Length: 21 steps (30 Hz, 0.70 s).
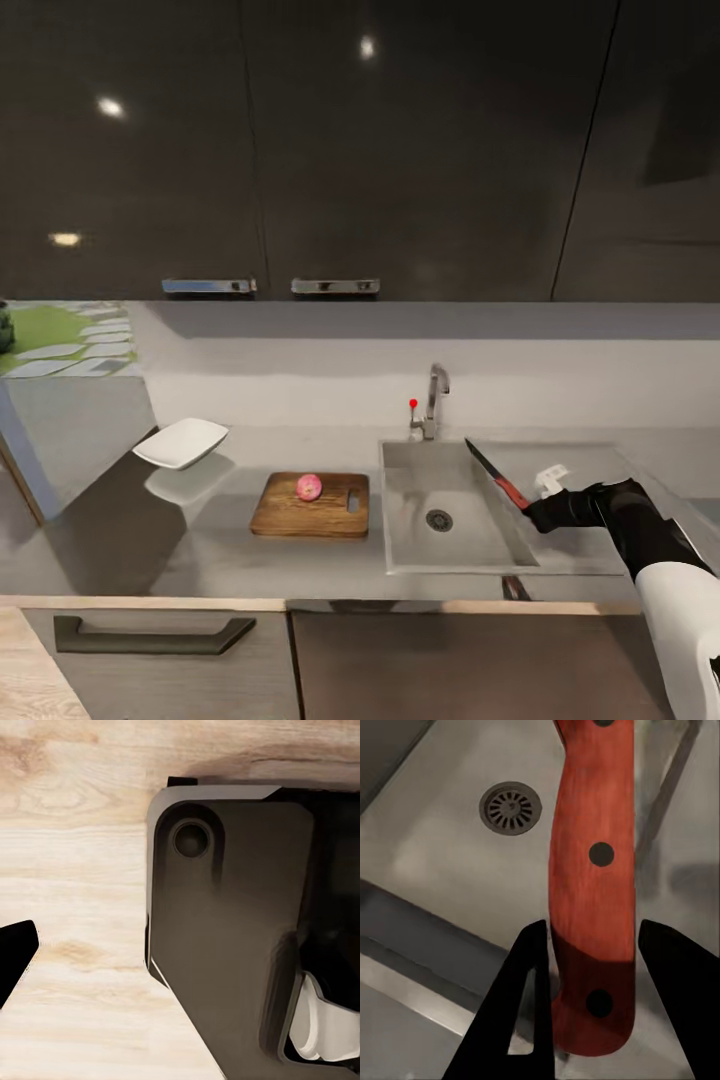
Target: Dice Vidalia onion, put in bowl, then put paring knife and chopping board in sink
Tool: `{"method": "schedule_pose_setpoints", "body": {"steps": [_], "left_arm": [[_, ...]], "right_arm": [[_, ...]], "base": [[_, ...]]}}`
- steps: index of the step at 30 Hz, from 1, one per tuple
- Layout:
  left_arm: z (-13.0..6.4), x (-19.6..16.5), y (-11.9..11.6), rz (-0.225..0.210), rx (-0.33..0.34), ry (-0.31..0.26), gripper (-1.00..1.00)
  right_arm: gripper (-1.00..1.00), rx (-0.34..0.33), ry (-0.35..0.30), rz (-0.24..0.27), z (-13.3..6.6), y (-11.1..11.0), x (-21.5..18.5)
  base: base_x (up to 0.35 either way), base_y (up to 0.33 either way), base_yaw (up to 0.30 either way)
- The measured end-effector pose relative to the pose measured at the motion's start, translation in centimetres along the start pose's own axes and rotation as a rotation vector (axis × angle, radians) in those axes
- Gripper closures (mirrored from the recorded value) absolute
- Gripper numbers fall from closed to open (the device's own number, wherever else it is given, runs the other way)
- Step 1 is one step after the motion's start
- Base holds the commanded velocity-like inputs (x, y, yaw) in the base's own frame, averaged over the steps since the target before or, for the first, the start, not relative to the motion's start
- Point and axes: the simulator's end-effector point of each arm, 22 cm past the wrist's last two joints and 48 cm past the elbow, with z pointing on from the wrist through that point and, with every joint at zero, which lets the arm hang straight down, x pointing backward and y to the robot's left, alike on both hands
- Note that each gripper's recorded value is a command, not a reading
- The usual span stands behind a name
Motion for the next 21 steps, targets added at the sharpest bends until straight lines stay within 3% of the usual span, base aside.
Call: {"method": "schedule_pose_setpoints", "body": {"steps": [11,21], "left_arm": [[-0.1,-1.1,0.0,0.0,0.001,-0.036,-1.0],[-0.1,-1.2,0.0,0.0,0.001,-0.039,-1.0]], "right_arm": [[1.0,0.006,-0.015,-0.005,-0.8,0.0,-0.7],[1.0,0.007,-0.018,-0.006,-0.9,0.0,-0.8]], "base": [[-0.002,0.299,0.097],[0.0,0.299,0.013]]}}
